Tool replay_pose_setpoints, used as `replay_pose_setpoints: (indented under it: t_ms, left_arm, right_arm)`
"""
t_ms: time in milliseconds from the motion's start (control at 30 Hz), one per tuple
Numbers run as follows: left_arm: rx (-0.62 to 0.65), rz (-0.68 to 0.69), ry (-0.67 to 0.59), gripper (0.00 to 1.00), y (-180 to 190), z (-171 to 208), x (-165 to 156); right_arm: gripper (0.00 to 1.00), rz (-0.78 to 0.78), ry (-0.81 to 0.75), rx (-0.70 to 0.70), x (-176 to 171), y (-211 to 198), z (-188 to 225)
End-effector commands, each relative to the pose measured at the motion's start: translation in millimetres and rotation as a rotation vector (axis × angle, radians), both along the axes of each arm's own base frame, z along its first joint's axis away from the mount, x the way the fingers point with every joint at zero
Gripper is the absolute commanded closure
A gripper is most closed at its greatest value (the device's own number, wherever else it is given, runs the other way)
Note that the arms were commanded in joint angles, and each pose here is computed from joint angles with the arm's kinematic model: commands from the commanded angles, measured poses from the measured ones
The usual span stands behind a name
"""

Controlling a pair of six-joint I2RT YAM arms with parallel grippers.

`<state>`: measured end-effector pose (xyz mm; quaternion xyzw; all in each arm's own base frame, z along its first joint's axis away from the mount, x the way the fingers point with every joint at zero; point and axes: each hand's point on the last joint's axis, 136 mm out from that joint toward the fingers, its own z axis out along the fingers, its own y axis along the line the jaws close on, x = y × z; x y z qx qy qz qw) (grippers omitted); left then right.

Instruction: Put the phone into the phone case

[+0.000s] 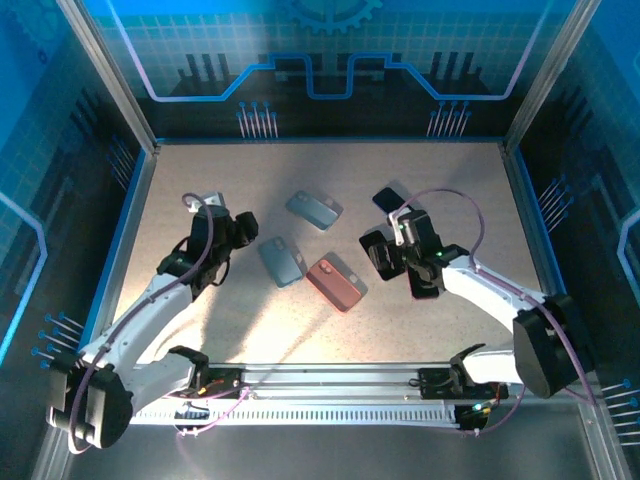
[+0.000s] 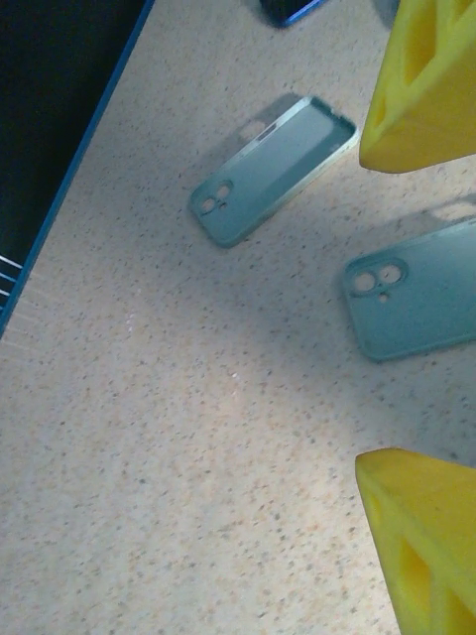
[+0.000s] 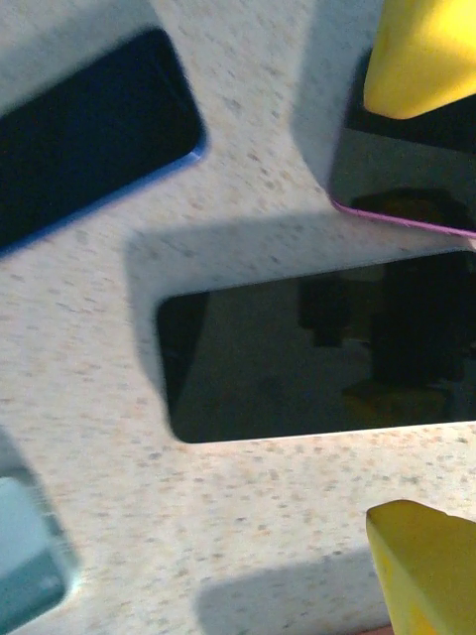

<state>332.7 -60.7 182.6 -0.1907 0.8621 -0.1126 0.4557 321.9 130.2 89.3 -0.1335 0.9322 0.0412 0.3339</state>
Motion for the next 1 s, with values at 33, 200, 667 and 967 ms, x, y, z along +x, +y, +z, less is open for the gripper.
replay_pose_setpoints:
  t_ms: [33, 200, 667, 967]
  left_arm:
    - [-0.083, -0.02, 0.05, 0.26, -10, -8, -13]
    - [-0.074, -0.046, 0.086, 0.26, -15, -11, -13]
    - [-0.048, -0.058, 0.098, 0.25, -15, -16, -11]
    - [-0.045, -0.062, 0.102, 0.25, -15, -17, -12]
  right_arm:
    - [0.0, 0.02, 0.123, 0.026, -4, 15, -15]
    - [0.0, 0.035, 0.185, 0.05, 4, 29, -27]
    - [0.0, -0.022, 0.272, 0.04, 11, 31, -59]
    - [0.0, -0.05, 0.323, 0.043, 1, 30, -71]
